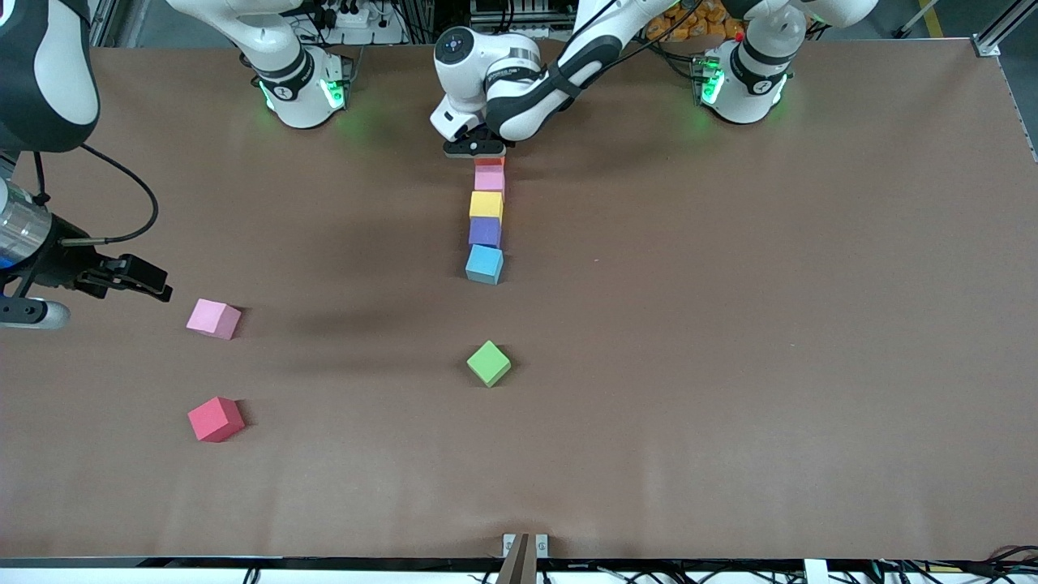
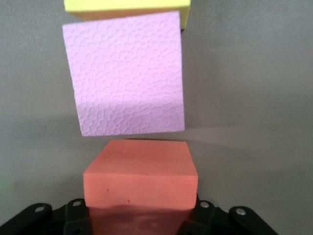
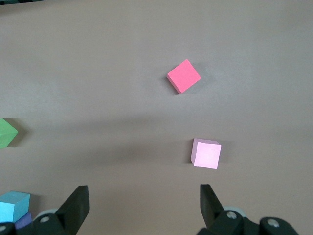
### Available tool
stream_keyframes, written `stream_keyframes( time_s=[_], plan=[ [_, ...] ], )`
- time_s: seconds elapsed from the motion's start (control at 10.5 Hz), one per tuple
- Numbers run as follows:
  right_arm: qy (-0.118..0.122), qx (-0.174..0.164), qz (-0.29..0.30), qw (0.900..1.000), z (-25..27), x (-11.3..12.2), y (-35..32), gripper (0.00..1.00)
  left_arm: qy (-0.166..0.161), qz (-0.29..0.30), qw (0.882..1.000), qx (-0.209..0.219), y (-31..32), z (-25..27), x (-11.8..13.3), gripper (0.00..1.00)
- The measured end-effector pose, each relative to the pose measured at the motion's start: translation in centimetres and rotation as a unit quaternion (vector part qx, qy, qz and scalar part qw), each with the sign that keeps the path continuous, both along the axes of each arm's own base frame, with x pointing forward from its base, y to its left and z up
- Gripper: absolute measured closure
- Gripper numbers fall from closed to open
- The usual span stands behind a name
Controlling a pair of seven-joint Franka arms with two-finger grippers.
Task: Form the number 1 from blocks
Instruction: 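Lower the orange block beside lavender and open the left gripper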
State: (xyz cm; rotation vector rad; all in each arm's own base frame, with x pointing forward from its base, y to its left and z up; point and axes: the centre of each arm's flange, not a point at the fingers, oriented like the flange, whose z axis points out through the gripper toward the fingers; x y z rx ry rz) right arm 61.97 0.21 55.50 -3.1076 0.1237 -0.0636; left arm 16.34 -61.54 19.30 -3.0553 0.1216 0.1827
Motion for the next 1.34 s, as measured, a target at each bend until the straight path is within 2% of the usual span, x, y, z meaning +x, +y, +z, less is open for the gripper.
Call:
stream_keyframes(
  time_s=[0.95, 1.34],
  plan=[
    [0.000, 0.000, 0.000, 1.000, 0.0, 0.0, 0.0, 0.00, 0.003, -0.005, 1.000, -0.008, 0.8, -0.5, 0.1, 0.36],
    [0.019, 0.001, -0.022, 1.000, 0.6, -0.9, 0.1, 0.00, 0.003, 0.005, 1.000, -0.007, 1.3, -0.5, 1.4, 0.36]
  ],
)
